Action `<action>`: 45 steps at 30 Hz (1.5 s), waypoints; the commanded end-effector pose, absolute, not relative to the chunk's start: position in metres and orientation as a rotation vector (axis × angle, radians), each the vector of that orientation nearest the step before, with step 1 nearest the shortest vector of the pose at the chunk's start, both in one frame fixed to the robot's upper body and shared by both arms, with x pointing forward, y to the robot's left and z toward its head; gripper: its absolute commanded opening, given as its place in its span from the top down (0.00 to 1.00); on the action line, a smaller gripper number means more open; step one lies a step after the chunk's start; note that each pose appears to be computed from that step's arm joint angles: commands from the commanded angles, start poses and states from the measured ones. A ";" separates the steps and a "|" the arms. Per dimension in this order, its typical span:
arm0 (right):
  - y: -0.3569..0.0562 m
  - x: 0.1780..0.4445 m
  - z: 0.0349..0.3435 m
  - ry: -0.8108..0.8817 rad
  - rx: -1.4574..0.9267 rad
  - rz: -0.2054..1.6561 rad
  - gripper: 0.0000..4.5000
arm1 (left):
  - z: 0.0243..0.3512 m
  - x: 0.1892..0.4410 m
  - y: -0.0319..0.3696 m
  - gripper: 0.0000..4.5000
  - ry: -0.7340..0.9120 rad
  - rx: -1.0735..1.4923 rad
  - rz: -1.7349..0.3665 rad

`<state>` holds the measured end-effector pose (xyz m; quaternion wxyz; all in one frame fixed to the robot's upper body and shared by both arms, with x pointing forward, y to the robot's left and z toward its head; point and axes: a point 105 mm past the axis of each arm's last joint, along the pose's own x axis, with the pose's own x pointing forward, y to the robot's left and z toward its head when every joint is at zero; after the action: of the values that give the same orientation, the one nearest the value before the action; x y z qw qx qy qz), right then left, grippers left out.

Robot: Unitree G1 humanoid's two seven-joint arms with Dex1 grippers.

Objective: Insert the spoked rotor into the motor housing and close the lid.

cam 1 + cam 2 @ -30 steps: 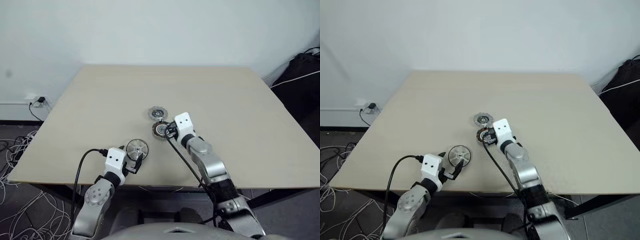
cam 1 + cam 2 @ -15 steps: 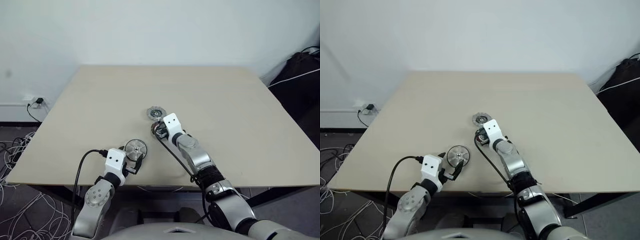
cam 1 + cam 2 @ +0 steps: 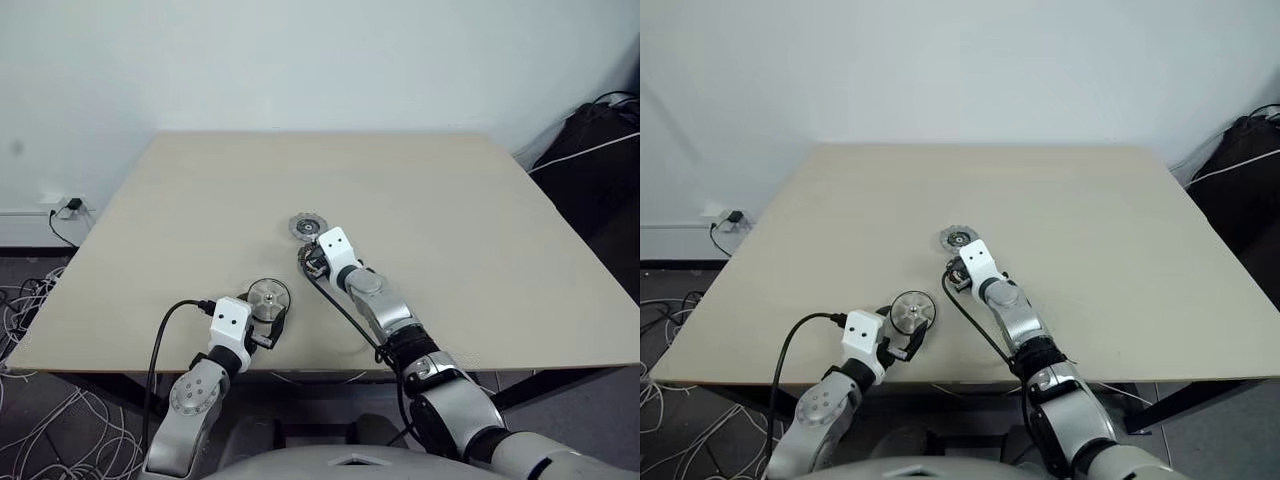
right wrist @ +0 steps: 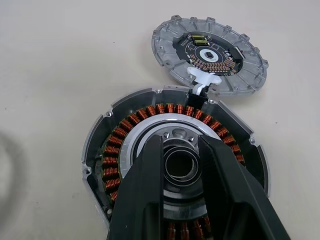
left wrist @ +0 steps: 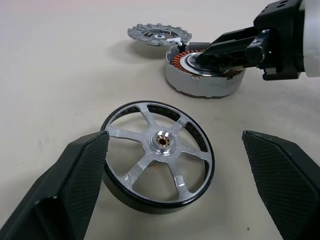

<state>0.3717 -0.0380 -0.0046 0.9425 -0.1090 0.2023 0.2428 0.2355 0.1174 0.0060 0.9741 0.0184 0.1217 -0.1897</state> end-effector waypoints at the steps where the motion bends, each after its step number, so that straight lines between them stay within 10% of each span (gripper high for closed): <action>1: -0.030 0.382 0.015 0.336 -0.209 0.511 0.85 | 0.017 0.239 0.117 0.00 0.195 0.045 -0.379; 7: -0.024 0.381 0.024 0.300 -0.182 0.540 0.41 | 0.017 0.240 0.117 0.00 0.196 0.045 -0.379; 12: -0.022 0.383 0.049 0.217 -0.147 0.557 0.41 | 0.017 0.240 0.115 0.00 0.196 0.043 -0.386; 21: -0.028 0.383 0.062 0.244 -0.208 0.555 0.99 | 0.017 0.242 0.113 0.00 0.194 0.040 -0.395; 34: -0.028 0.357 0.050 0.363 -0.469 0.767 0.99 | 0.015 0.240 0.114 0.00 0.196 0.032 -0.377; 42: -0.041 0.354 0.041 0.431 -0.597 0.825 0.51 | 0.015 0.241 0.112 0.00 0.197 0.027 -0.380; 45: -0.039 0.354 0.041 0.440 -0.606 0.845 0.51 | 0.014 0.241 0.111 0.00 0.197 0.025 -0.380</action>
<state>0.3473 -0.0451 0.0249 0.8433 -0.2789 0.2312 0.3970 0.2366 0.1149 0.0046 0.9753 0.0115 0.1217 -0.1841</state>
